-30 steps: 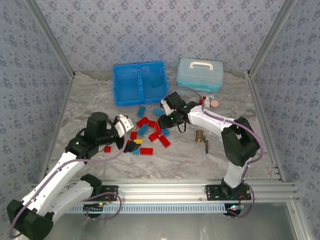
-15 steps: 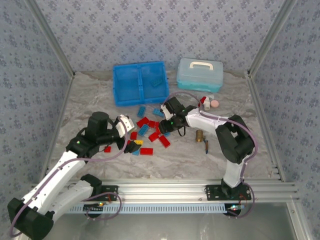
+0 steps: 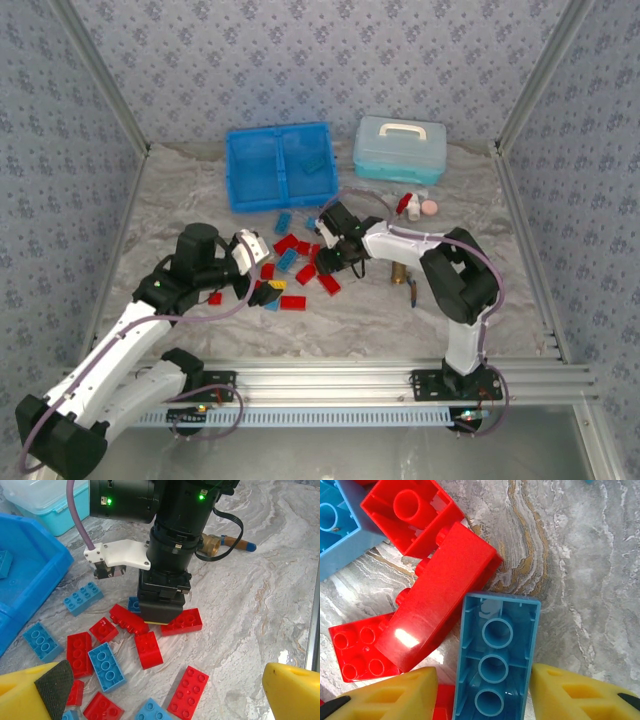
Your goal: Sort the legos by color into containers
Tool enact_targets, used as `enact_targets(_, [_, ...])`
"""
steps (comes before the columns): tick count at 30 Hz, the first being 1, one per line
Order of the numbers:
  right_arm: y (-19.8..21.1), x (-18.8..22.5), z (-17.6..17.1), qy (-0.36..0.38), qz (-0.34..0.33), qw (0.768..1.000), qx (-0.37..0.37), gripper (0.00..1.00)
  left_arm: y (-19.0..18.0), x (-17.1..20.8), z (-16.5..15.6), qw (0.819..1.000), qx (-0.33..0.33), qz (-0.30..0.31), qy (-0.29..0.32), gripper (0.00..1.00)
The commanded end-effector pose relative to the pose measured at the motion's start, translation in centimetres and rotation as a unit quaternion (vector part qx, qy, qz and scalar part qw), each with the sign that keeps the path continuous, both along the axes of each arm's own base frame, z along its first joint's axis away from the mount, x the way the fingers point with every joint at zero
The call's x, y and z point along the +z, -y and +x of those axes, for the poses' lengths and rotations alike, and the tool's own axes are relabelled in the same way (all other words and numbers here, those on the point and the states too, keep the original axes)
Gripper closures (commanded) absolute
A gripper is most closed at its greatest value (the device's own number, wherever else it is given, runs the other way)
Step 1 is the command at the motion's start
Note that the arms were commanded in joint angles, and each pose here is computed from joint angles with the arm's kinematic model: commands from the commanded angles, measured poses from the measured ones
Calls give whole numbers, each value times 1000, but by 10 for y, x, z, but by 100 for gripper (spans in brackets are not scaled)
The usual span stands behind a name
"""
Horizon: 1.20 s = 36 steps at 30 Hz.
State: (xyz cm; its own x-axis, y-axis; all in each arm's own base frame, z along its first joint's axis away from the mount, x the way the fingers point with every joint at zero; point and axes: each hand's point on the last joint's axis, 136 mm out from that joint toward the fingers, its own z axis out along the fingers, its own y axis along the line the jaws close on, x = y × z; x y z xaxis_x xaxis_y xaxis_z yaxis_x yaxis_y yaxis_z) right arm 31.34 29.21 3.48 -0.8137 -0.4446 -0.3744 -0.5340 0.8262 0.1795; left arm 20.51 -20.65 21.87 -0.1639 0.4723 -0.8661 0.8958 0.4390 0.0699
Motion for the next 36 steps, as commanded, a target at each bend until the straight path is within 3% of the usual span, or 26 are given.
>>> enact_targets(1, [4, -14, -2, -10, -25, 1000, -2, 48, 1, 16, 2, 1000, -6, -6, 20, 1])
enact_targets(8, [13, -16, 3, 3, -55, 998, -16, 56, 1, 16, 4, 1000, -3, -4, 19, 1])
enact_targets(13, [16, -5, 12, 20, -55, 997, -40, 67, 1, 15, 4, 1000, -3, -4, 17, 1])
enact_targets(21, [16, 87, 38, 102, 14, 991, -83, 68, -1, 18, 9, 1000, 10, -1, 26, 1])
enact_targets(28, [-5, 175, 93, 198, 86, 970, -115, 68, -10, 23, 15, 998, 40, 3, 53, 1])
enact_targets(36, [-41, 182, 177, 222, 109, 958, -147, 68, -18, 26, 13, 996, 54, 9, 71, 1])
